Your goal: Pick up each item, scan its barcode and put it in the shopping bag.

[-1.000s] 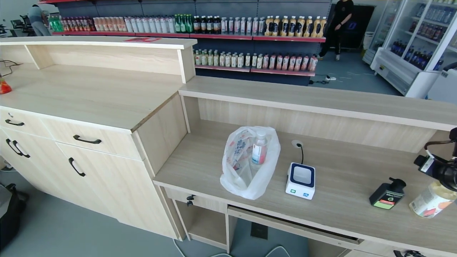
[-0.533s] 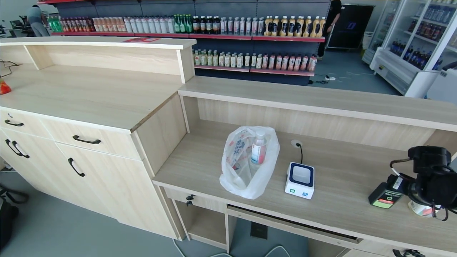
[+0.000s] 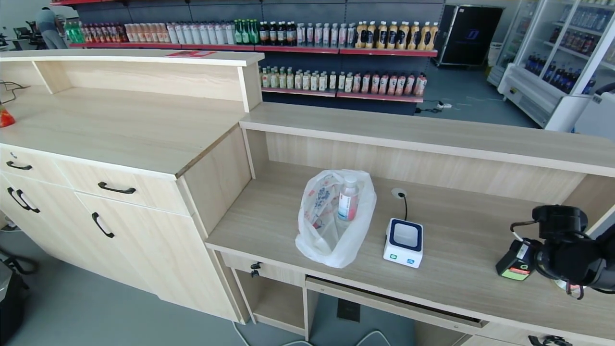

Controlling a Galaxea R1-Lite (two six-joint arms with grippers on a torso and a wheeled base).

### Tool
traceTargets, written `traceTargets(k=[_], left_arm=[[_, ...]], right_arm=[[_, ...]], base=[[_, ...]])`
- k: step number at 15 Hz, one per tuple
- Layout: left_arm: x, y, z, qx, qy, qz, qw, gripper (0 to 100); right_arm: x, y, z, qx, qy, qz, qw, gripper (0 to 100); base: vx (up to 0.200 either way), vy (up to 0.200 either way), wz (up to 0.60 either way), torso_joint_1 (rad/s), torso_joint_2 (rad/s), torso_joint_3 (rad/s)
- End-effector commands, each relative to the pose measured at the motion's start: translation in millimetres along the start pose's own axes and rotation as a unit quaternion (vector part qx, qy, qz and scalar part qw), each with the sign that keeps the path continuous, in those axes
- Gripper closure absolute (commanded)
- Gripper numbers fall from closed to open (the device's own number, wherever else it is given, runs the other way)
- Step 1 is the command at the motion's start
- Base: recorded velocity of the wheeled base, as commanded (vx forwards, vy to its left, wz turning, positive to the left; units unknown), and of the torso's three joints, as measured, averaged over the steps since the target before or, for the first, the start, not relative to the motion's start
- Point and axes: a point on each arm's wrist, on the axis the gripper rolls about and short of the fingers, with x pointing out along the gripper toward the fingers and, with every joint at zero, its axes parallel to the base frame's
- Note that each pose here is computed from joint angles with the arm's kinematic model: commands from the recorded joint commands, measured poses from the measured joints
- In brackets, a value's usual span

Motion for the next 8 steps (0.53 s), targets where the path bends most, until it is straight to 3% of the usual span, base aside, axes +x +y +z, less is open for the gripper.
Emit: traceTargets(k=[1, 8], left_arm=[[0.0, 0.0, 0.0, 0.0, 0.0, 0.0, 1.0, 0], [0.0, 0.0, 0.0, 0.0, 0.0, 0.0, 1.0, 0]], right_arm=[[12.0, 3.9, -10.3, -0.012, 0.009, -0.002, 1.0, 0], [27.3, 24.3, -7.1, -0.008, -0.012, 0.015, 1.0, 0]], base=[[0.0, 0.0, 0.0, 0.0, 0.0, 0.0], [0.0, 0.0, 0.0, 0.0, 0.0, 0.0]])
